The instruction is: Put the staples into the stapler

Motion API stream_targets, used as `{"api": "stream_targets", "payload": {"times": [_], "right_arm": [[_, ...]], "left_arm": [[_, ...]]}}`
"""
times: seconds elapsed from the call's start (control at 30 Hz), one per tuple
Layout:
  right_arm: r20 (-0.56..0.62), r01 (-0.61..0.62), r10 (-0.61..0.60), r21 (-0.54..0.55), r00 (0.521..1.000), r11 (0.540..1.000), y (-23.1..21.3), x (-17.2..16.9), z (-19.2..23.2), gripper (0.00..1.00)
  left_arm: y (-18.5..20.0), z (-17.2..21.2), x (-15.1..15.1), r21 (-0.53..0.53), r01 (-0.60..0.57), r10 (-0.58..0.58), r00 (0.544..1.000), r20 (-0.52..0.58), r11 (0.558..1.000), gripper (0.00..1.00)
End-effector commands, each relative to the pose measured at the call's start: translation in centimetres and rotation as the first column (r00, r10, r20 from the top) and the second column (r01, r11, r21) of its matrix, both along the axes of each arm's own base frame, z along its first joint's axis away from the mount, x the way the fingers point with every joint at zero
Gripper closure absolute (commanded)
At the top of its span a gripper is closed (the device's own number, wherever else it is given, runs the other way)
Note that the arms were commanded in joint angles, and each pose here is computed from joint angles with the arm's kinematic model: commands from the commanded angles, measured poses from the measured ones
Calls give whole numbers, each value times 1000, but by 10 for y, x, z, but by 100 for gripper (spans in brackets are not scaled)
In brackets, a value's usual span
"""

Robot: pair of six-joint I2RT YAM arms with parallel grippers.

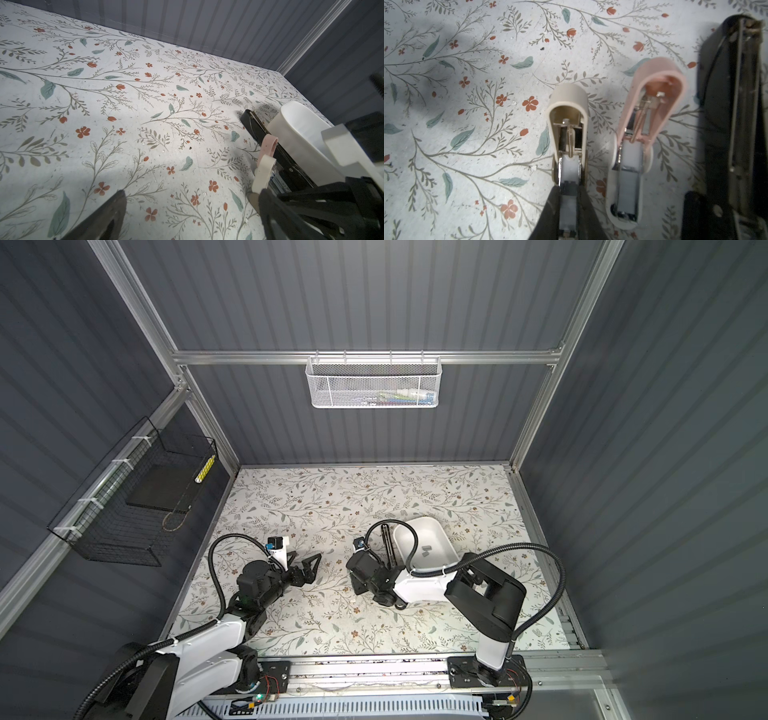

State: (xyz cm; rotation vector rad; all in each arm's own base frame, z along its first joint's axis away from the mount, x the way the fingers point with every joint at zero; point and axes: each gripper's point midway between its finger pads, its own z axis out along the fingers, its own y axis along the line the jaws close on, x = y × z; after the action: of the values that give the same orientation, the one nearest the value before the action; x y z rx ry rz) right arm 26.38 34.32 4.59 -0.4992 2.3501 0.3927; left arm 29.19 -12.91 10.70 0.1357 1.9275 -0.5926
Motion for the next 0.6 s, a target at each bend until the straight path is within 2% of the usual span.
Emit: {"api": "stream_targets", "payload": {"times": [0.0, 0.13, 0.3, 0.47, 0.57], "right_arm": [[7, 10, -10, -5, 1000, 1000, -6, -4, 6, 76], [13, 10, -10, 0, 1000, 1000, -7, -5, 10, 70], [12, 10, -10, 5, 1000, 1000, -6, -7, 10, 71], [17, 13, -13, 7, 1000, 1000, -8, -8, 11, 75], [24, -2, 1, 14, 1000, 1000, -9, -11, 8, 73]], "left_arm": [[-2, 8, 4, 6, 3, -3, 1000, 26, 1000, 1], [-2, 8, 4, 5, 4, -4, 1000, 26, 1000, 1], [-2, 7, 4, 6, 3, -3, 1000, 26, 1000, 1], [-2, 8, 3, 6, 2, -2, 1000, 27, 1000, 1], [-1, 7, 5, 8, -7, 6, 1000, 25, 1000, 1]]}}
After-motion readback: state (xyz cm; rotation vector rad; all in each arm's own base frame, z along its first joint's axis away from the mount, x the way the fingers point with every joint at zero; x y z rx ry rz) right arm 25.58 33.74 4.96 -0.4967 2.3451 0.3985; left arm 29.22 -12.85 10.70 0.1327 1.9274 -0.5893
